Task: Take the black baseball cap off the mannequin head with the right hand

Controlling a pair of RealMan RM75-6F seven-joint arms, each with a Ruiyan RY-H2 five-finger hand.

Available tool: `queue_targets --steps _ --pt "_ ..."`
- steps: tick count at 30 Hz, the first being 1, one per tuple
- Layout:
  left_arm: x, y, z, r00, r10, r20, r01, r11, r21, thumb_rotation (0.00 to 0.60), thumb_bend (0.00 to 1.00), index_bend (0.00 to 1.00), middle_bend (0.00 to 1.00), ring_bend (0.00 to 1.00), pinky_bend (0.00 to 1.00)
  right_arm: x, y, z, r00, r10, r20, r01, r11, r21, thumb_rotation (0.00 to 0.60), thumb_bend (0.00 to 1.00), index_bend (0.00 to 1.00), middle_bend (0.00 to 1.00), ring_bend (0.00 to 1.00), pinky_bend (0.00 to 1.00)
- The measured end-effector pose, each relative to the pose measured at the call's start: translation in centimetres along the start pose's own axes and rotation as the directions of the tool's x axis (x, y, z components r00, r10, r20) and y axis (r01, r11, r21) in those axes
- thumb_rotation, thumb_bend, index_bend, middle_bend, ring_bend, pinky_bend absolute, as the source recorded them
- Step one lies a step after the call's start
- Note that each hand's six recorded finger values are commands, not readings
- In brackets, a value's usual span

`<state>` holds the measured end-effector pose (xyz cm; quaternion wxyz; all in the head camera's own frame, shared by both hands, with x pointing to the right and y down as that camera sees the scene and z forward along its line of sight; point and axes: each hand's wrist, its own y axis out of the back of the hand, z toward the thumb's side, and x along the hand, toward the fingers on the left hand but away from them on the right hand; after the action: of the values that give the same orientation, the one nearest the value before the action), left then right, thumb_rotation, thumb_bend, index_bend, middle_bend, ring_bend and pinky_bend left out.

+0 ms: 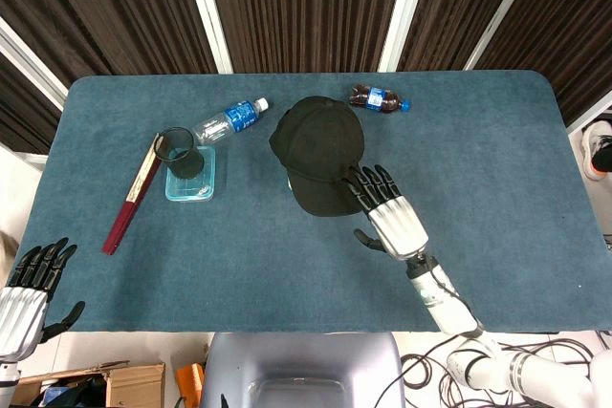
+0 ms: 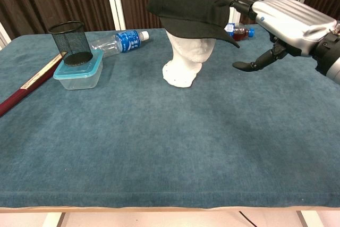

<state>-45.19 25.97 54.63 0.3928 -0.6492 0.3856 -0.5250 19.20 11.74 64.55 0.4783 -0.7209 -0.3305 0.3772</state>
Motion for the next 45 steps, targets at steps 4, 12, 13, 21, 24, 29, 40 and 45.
queue_targets --steps 4,12,13,21,24,29,40,45 --pt "0.0 0.0 0.1 1.0 0.001 0.008 -0.001 1.0 -0.002 0.6 0.3 0.0 0.05 0.08 0.1 -0.2 -0.1 0.0 1.0 -0.018 0.01 0.018 1.0 -0.012 0.6 0.16 0.15 0.05 0.0 0.0" --pt "-0.1 0.0 0.4 1.0 0.001 0.017 -0.001 1.0 -0.002 0.6 0.3 0.0 0.05 0.08 0.1 -1.1 -1.2 0.1 0.996 -0.079 0.04 0.08 0.996 -0.033 0.6 0.16 0.29 0.17 0.0 0.03" --pt "-0.1 0.0 0.4 1.0 0.002 0.016 -0.002 1.0 -0.001 0.6 0.3 0.0 0.05 0.08 0.1 -1.3 -1.4 0.3 0.996 -0.084 0.043 0.086 0.996 -0.038 0.6 0.16 0.3 0.17 0.0 0.03" --pt "-0.4 0.1 0.5 1.0 0.003 0.019 -0.003 1.0 0.003 0.6 0.3 0.0 0.05 0.08 0.1 -2.4 -2.3 1.7 0.979 -0.192 0.074 0.197 0.977 -0.082 0.6 0.16 0.37 0.24 0.0 0.07" --pt "-0.5 0.2 0.4 1.0 0.009 0.014 -0.009 1.0 0.006 0.6 0.3 0.0 0.05 0.08 0.1 -2.7 -2.4 2.2 0.972 -0.221 0.08 0.229 0.967 -0.11 0.6 0.16 0.41 0.26 0.01 0.1" --pt "-0.7 0.3 0.3 1.0 0.017 0.01 -0.017 1.0 0.006 0.6 0.3 0.0 0.05 0.08 0.1 -3.1 -2.2 2.5 0.96 -0.268 0.084 0.277 0.953 -0.12 0.6 0.17 0.47 0.32 0.08 0.21" --pt "-1.0 0.5 0.2 1.0 0.024 0.009 -0.024 1.0 0.004 0.6 0.3 0.0 0.05 0.08 0.1 -4.1 -2.1 2.5 0.944 -0.309 0.114 0.322 0.939 -0.123 0.6 0.26 0.62 0.42 0.24 0.45" --pt "-1.0 0.6 0.2 1.0 0.025 0.011 -0.025 1.0 0.002 0.6 0.3 0.0 0.05 0.08 0.1 -4.4 -1.7 2.4 0.935 -0.337 0.113 0.349 0.93 -0.113 0.6 0.32 0.67 0.45 0.28 0.5"
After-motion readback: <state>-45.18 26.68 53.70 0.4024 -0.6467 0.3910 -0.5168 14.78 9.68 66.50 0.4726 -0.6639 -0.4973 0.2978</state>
